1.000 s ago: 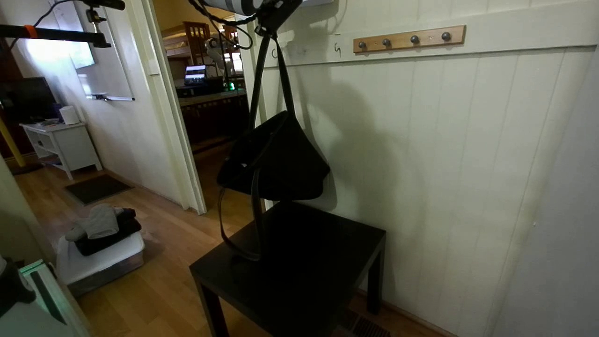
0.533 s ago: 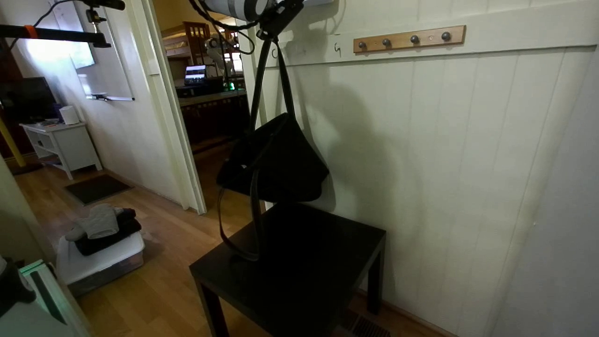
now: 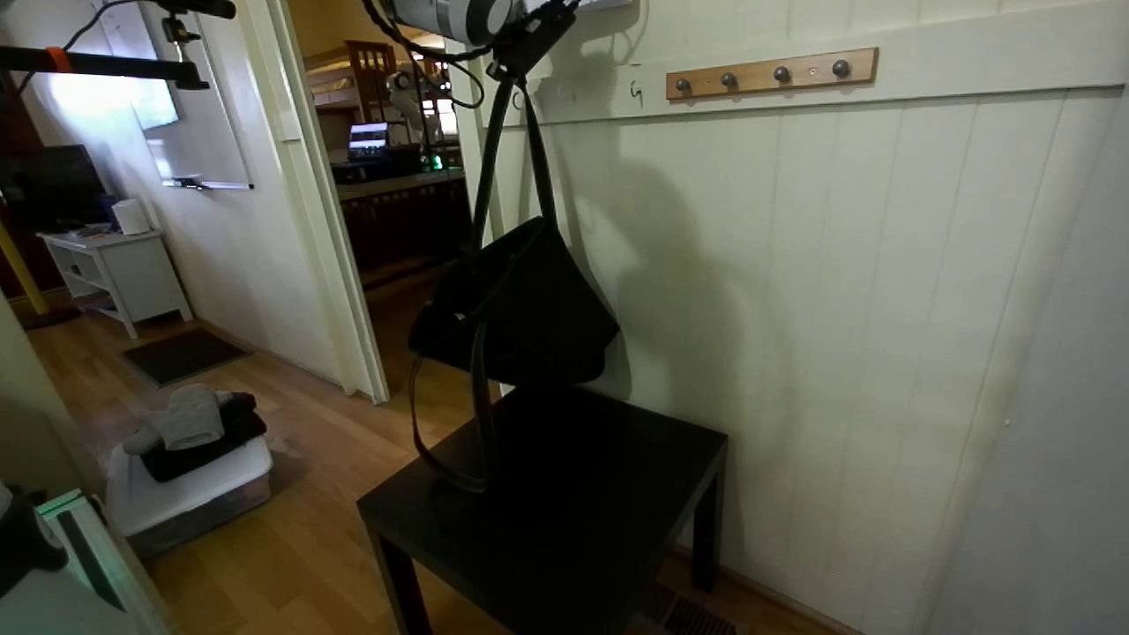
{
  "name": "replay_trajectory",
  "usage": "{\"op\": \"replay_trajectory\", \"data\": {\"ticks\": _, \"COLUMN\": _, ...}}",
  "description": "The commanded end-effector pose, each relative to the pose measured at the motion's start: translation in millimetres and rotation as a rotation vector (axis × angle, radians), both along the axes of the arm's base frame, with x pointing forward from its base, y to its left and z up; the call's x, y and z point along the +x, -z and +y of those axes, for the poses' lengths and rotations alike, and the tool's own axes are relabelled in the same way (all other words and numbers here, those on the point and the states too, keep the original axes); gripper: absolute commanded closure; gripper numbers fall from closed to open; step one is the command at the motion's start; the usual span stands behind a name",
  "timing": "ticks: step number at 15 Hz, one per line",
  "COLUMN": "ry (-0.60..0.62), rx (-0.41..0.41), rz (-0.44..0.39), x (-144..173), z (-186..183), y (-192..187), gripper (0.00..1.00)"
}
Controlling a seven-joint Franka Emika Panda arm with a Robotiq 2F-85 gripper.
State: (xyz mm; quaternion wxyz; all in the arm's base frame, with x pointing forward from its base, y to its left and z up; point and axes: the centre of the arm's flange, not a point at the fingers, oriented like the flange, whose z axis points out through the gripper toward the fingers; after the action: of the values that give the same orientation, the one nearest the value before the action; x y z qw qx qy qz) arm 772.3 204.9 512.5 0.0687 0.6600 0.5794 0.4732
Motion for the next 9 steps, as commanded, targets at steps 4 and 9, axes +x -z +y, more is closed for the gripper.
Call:
{"op": "replay_trajectory", "data": {"ticks": 4, "ry": -0.032, "rx": -0.019, "rz": 0.005, "x": 26, "z": 7, "y": -12, "gripper": 0.98}}
{"op": "replay_trajectory", "data": {"ticks": 9, "ry": -0.037, "rx": -0.022, "rz": 0.005, "x": 36, "z": 7, "y": -11, "gripper": 0.98}}
